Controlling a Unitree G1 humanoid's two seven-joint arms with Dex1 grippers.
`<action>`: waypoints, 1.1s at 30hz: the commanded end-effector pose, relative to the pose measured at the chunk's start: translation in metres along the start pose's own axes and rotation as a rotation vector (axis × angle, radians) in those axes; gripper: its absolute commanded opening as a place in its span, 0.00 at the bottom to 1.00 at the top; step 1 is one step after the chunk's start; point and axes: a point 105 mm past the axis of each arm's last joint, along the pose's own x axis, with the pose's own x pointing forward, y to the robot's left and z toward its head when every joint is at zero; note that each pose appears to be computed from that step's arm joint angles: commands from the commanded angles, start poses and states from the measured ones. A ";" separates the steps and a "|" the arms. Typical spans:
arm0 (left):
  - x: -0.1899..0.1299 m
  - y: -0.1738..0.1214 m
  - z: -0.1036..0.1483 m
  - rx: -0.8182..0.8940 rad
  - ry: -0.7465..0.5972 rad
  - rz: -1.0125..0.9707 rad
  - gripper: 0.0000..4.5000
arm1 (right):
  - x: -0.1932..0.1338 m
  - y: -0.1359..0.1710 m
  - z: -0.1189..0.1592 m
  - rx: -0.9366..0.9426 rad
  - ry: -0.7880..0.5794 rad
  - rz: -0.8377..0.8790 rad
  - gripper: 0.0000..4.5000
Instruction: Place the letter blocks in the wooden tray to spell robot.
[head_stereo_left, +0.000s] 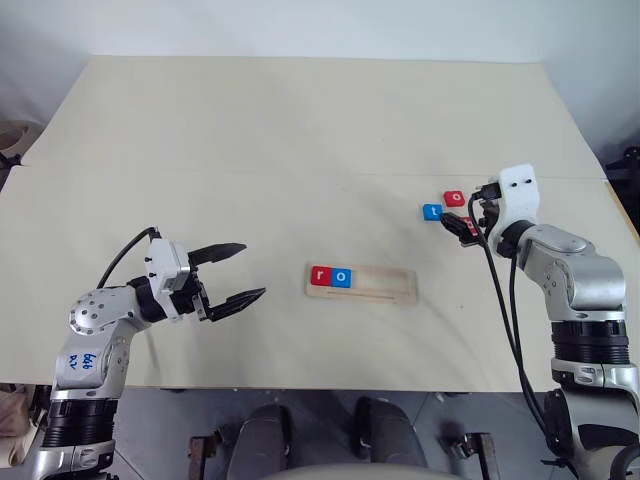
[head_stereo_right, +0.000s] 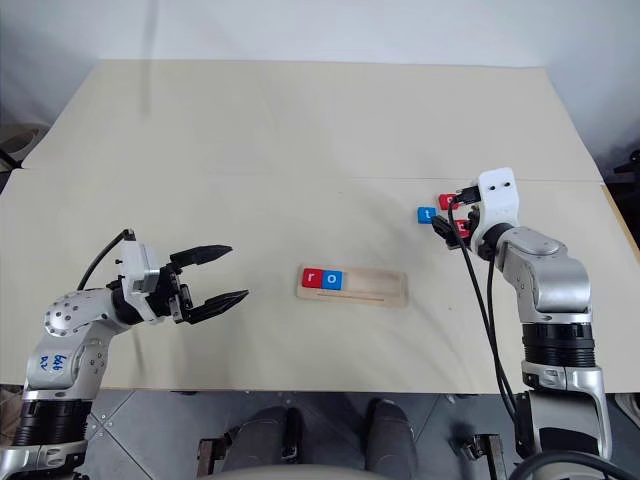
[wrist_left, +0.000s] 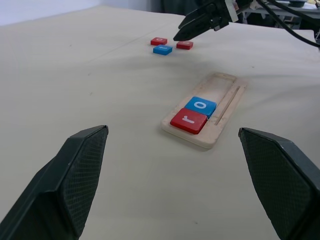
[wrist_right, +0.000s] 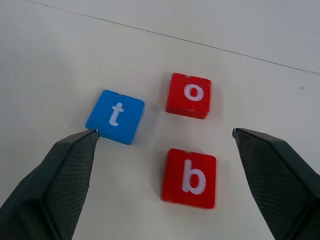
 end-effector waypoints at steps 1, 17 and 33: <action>0.006 0.002 0.013 0.039 -0.044 -0.004 0.98 | -0.008 -0.008 0.005 0.011 -0.026 -0.065 1.00; 0.017 0.001 0.022 0.073 -0.070 -0.033 1.00 | 0.008 -0.007 -0.022 0.059 0.043 -0.108 0.32; 0.040 0.004 0.011 0.017 -0.089 -0.172 1.00 | -0.107 0.042 -0.063 0.205 0.122 -0.143 0.32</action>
